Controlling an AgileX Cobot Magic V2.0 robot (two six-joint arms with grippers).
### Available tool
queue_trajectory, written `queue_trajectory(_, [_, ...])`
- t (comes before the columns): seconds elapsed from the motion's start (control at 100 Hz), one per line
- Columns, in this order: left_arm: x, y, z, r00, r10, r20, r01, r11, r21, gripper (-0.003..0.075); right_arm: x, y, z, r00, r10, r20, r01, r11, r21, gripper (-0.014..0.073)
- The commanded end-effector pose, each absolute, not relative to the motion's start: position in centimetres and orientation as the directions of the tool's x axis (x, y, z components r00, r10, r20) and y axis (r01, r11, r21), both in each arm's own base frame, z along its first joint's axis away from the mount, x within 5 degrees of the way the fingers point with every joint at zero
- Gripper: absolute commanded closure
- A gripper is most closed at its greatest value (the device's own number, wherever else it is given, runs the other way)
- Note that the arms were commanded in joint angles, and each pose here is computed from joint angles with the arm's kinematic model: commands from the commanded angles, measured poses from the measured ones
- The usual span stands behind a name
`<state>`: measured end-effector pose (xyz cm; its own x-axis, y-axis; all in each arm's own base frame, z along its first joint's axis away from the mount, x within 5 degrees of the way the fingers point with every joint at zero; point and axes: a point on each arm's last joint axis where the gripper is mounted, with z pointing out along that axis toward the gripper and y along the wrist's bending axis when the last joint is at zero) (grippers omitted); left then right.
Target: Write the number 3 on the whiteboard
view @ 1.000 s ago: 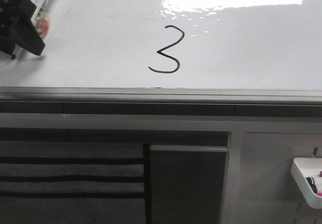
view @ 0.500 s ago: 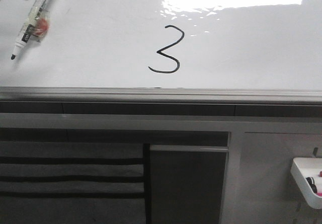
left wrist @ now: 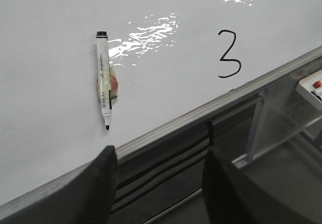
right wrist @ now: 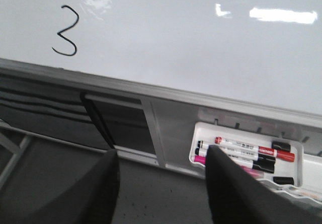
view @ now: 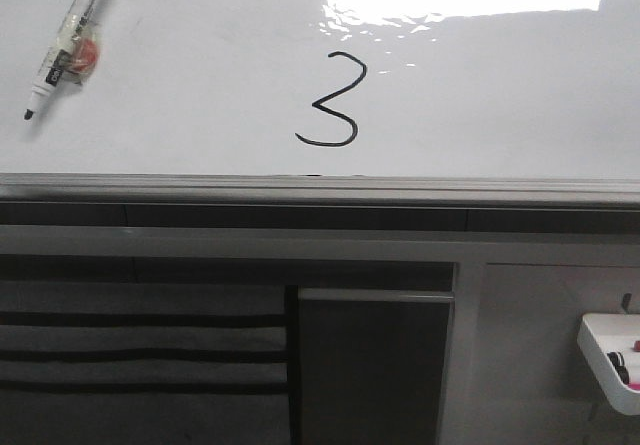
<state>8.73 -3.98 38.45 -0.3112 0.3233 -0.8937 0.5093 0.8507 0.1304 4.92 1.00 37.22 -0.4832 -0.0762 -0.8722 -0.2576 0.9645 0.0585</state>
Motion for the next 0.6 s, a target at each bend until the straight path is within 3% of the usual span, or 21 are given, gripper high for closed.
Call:
queue_trajectory(0.0, [8.1,-3.6,38.3,-0.204,0.243,-0.948,0.443,0.887,0.132,0.0442,4.3,0.6,37.6,-0.314,-0.025,-0.949,-0.271,0.961,0.064,0.0256])
queue_trajectory(0.18, [7.9,-3.0,35.0,-0.123,0.167,-0.978,0.358,0.927,0.113,0.0566,3.2,0.3,35.3,-0.187,0.015,-0.982,-0.302,0.951,0.072,0.0298])
queue_trajectory(0.47, [9.1,-2.4,32.9,-0.062,0.104,-0.993,0.268,0.960,0.084,0.0738,3.6,0.6,33.0,-0.119,0.016,-0.993,-0.323,0.945,0.054,0.0669])
queue_trajectory(0.59, [9.2,-2.3,33.1,-0.040,0.098,-0.994,0.254,0.964,0.085,0.0739,3.8,0.7,32.7,-0.121,0.012,-0.993,-0.324,0.945,0.051,0.0669])
